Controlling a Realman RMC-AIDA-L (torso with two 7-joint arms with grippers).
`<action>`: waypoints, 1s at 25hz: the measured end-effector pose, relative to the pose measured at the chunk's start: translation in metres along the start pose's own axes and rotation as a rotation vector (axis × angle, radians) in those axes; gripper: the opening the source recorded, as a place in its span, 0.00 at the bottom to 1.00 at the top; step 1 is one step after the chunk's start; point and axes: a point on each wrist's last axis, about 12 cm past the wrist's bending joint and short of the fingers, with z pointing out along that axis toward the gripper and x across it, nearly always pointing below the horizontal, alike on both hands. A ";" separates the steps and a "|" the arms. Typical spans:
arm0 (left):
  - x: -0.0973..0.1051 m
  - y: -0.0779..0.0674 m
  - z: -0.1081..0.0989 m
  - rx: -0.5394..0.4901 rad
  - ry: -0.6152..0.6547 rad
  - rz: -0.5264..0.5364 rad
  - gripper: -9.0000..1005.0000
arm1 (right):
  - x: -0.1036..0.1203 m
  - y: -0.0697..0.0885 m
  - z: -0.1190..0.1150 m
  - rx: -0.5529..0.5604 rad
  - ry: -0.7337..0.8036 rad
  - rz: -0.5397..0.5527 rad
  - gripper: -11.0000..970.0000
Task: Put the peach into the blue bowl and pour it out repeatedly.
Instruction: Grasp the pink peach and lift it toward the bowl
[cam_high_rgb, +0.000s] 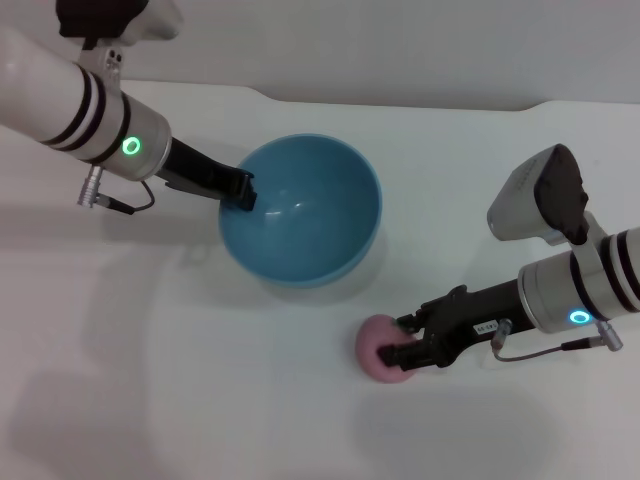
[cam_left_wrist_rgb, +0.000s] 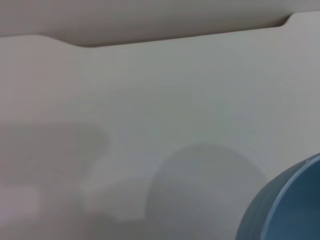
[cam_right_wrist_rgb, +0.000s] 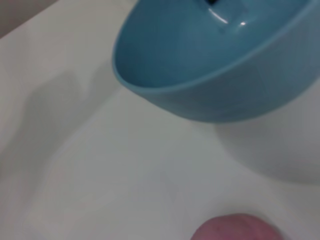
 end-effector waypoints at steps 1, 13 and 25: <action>-0.001 -0.002 0.001 0.002 0.001 0.006 0.01 | 0.000 0.000 -0.001 0.002 -0.006 -0.002 0.68; -0.004 -0.019 0.010 0.016 0.031 0.090 0.01 | 0.051 -0.022 -0.063 0.066 -0.261 0.227 0.22; -0.007 -0.039 0.022 0.001 0.059 0.160 0.01 | 0.076 -0.020 -0.132 0.084 -0.521 0.242 0.02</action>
